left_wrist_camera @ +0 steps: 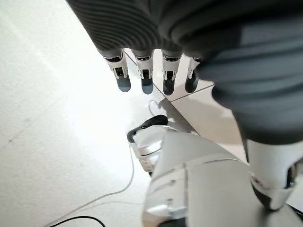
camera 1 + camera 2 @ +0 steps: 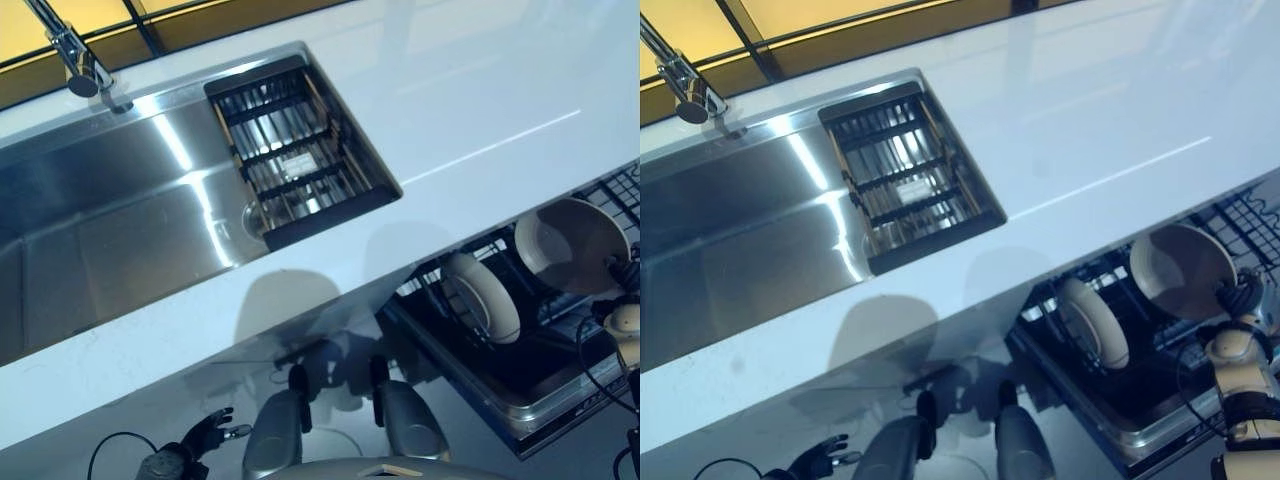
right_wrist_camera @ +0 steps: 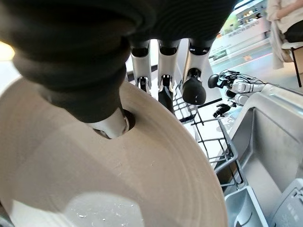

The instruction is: Pick up plates and place into dishwasher.

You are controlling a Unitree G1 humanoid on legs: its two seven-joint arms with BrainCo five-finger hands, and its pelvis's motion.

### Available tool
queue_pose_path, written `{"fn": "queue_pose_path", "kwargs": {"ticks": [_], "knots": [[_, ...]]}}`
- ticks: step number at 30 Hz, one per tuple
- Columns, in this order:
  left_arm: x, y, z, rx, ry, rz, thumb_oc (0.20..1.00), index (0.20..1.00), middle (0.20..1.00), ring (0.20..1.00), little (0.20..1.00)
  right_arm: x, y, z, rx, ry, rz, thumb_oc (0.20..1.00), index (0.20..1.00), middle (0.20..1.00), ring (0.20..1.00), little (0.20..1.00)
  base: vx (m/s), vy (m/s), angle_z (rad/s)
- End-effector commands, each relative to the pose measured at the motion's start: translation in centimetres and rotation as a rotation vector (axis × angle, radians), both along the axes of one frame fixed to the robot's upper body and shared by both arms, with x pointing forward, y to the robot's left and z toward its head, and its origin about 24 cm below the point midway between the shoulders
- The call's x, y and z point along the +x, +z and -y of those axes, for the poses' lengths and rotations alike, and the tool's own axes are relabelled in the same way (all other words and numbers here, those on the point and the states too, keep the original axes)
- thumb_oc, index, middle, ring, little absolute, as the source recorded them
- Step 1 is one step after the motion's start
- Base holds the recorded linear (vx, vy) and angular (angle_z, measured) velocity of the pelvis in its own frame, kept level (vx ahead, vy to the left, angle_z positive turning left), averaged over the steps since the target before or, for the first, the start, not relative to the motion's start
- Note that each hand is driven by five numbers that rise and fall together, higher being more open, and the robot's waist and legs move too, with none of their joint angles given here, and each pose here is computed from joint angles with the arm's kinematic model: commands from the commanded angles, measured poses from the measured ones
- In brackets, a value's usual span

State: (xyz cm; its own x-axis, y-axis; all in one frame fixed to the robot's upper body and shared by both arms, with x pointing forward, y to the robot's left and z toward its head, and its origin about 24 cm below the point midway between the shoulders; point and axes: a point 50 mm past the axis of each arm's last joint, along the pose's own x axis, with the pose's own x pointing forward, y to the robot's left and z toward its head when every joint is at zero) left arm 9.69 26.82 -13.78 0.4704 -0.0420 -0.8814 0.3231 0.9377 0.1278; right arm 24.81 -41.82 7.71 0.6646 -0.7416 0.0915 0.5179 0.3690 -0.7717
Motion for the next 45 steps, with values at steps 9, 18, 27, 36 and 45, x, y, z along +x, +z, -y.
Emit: {"fn": "queue_pose_path", "kwargs": {"ticks": [9,18,27,36,45], "knots": [[-0.8,0.1,0.7,0.006,-0.096,-0.02,1.0,1.0,1.0,1.0,1.0,0.8,0.4,0.6,-0.039,-0.058,-0.063,0.2,0.2,0.2,0.2,0.2,-0.01,-0.004,0.05],[0.5,0.6,0.9,-0.021,-0.114,0.007,1.0,1.0,1.0,1.0,1.0,1.5,-0.7,-0.2,0.04,-0.052,-0.102,0.2,0.2,0.2,0.2,0.2,-0.01,0.024,0.01],[0.3,0.7,1.1,-0.043,-0.1,0.01,1.0,1.0,1.0,1.0,1.0,0.8,-0.8,0.6,0.078,-0.111,-0.084,1.0,1.0,1.0,1.0,1.0,0.0,0.013,0.0],[-0.9,0.4,1.5,-0.066,-0.05,-0.012,1.0,1.0,1.0,1.0,1.0,-0.2,0.4,0.8,0.321,-0.138,0.361,1.0,1.0,1.0,1.0,1.0,0.05,0.033,-0.03],[-2.2,0.0,2.1,-0.086,0.006,-0.038,1.0,1.0,1.0,1.0,1.0,-2.1,3.5,1.5,0.389,-0.085,0.717,1.0,1.0,1.0,1.0,1.0,0.05,0.028,-0.07]]}}
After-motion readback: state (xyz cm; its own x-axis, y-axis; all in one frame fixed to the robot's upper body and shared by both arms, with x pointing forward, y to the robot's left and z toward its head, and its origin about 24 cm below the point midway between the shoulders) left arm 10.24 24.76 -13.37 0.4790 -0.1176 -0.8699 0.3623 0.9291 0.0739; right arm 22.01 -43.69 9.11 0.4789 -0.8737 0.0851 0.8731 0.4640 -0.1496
